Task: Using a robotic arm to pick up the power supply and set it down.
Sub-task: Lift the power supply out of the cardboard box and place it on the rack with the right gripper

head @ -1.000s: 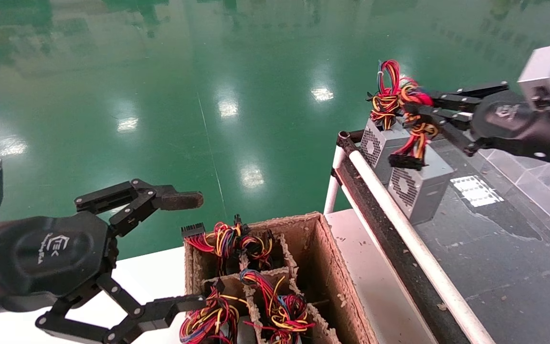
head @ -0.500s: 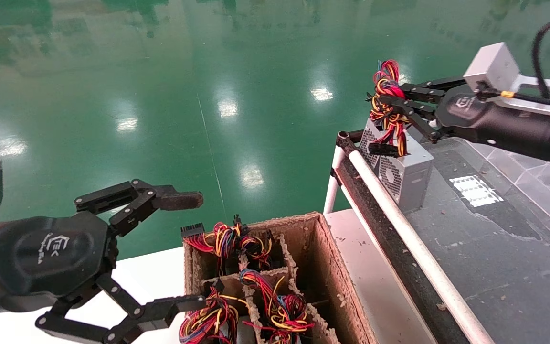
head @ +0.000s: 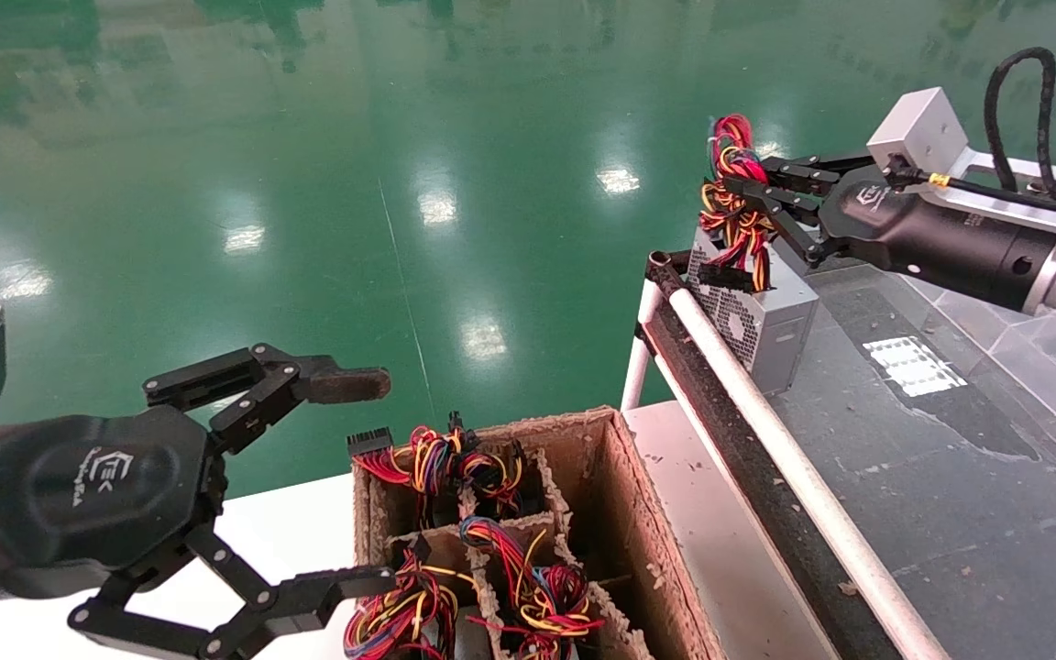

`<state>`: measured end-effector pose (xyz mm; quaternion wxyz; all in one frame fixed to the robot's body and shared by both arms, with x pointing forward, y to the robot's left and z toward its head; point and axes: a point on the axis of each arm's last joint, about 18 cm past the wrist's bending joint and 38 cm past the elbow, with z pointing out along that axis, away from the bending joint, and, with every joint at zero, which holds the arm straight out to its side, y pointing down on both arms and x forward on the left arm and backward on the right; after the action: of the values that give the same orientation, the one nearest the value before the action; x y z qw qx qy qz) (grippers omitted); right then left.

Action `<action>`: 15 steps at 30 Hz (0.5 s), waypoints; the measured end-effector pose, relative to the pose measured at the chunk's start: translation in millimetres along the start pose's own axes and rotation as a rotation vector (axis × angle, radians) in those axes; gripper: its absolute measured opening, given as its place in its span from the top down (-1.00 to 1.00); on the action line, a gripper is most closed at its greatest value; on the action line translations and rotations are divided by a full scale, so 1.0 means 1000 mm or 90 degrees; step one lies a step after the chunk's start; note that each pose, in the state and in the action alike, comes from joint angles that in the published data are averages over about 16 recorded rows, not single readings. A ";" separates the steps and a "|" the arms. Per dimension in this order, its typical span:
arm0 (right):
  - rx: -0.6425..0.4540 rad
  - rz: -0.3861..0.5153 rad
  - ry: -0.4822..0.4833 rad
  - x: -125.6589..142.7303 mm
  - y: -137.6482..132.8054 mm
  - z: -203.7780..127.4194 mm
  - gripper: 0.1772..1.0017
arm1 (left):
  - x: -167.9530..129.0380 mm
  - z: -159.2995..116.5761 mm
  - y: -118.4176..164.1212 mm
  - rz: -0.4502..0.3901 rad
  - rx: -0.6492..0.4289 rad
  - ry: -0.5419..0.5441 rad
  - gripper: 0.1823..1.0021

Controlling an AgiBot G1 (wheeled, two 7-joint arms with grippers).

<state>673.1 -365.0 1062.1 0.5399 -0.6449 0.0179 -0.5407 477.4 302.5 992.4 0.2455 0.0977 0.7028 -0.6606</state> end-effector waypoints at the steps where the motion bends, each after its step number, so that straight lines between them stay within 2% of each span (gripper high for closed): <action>1: 0.000 0.001 0.002 0.000 0.001 0.000 0.83 | 0.000 0.000 0.000 0.000 0.000 0.000 -1.00; 15: -0.006 0.017 0.013 0.000 0.011 -0.009 0.80 | 0.000 0.000 0.000 0.000 0.000 0.000 -1.00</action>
<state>673.1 -375.6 1053.2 0.5437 -0.6419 0.0347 -0.5396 477.4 302.5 992.4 0.2455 0.0977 0.7028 -0.6606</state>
